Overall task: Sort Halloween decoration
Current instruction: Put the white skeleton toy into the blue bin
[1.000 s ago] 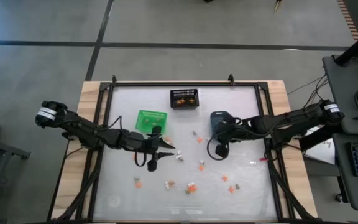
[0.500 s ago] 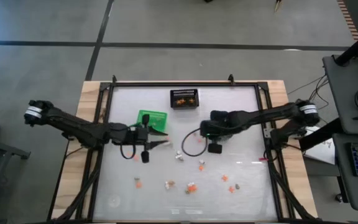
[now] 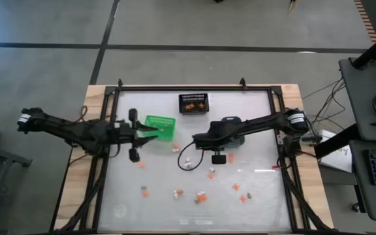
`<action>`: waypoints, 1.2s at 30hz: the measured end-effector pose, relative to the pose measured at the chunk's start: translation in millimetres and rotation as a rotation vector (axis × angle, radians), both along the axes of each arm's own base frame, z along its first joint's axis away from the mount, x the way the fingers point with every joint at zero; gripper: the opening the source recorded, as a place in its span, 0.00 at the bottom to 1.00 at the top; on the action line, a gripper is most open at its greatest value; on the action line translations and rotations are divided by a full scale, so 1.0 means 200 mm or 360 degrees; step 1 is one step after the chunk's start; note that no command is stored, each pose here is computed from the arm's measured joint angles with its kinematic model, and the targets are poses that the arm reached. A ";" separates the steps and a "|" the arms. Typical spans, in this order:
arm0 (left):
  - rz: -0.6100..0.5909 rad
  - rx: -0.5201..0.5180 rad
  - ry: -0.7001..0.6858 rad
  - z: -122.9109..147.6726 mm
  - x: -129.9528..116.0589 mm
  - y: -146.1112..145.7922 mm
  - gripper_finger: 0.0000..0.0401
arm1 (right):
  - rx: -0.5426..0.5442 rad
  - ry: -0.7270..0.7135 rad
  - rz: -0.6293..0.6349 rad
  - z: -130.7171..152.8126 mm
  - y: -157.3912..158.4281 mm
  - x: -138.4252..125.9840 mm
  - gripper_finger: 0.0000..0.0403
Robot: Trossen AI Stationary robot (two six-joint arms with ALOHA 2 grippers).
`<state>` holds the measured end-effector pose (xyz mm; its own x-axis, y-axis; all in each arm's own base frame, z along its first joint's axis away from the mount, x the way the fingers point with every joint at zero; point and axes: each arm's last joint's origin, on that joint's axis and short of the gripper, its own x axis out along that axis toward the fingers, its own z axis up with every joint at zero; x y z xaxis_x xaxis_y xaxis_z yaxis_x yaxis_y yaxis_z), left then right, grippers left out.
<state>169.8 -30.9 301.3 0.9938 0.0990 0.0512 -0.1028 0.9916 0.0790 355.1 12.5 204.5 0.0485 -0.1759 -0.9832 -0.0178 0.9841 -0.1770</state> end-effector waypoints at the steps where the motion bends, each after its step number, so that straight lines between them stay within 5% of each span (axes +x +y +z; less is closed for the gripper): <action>1: 0.0000 -0.0004 -0.0017 0.01 -0.02 0.01 0.25 | -0.0001 0.0013 -0.0001 -0.01 0.00 0.00 0.03; 11: 0.0000 -0.0035 -0.0146 0.07 -0.17 0.04 0.25 | -0.0010 0.0091 0.0005 -0.07 0.00 0.01 0.03; 26: 0.0000 -0.0027 -0.0123 0.06 -0.17 0.04 0.25 | 0.0001 0.0112 0.0053 -0.13 0.01 0.00 0.04; 36: 0.0003 0.0006 -0.0120 0.06 -0.17 0.04 0.25 | -0.0055 0.0094 0.0052 -0.19 0.01 -0.02 0.28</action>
<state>136.3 -22.9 313.1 0.9869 0.1006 0.1263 -0.1106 0.9911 0.0745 351.9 13.8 167.1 -0.0030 -0.2090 -0.9779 -0.0611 0.9761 -0.2085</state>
